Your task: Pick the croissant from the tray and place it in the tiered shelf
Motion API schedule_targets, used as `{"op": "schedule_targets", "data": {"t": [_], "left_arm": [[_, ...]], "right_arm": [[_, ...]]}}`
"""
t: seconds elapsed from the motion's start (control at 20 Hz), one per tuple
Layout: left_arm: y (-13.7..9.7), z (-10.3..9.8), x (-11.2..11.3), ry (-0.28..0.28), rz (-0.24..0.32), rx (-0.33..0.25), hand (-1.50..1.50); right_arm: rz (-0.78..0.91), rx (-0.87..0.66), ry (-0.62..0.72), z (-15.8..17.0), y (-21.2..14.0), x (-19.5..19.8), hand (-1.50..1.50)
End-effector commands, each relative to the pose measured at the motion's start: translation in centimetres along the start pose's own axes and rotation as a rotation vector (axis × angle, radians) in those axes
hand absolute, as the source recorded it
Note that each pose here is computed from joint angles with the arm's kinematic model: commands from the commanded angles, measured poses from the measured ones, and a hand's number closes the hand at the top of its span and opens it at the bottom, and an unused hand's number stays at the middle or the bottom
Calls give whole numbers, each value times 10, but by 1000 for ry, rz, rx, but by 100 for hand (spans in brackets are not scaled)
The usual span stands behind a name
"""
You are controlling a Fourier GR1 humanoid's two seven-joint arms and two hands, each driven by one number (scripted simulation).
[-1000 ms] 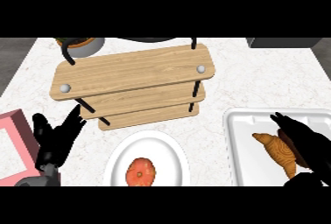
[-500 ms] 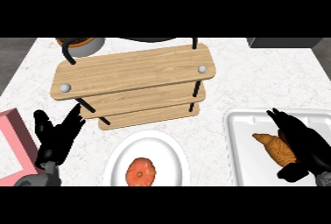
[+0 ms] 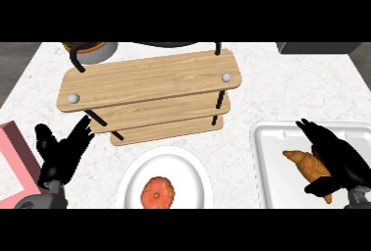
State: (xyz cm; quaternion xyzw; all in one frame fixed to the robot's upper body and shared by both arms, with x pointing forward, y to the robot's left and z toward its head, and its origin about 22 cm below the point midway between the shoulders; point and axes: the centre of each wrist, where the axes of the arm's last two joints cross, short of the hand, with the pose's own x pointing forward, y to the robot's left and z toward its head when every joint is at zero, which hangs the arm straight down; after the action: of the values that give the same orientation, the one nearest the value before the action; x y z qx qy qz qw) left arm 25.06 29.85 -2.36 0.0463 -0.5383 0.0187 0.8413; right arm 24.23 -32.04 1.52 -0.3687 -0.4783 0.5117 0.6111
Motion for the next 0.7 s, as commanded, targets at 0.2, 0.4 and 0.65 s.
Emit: {"op": "schedule_targets", "data": {"t": [0.2,0.4,0.65], "left_arm": [[-11,-4,1,18,-4,-5,0],[8,1,-7,40,4,11,0],[-20,12,-13,30,12,15,0]], "right_arm": [[316,248,-116,-4,20,2,150],[90,173,-175,-4,27,14,150],[59,134,-245,13,22,23,150]]}}
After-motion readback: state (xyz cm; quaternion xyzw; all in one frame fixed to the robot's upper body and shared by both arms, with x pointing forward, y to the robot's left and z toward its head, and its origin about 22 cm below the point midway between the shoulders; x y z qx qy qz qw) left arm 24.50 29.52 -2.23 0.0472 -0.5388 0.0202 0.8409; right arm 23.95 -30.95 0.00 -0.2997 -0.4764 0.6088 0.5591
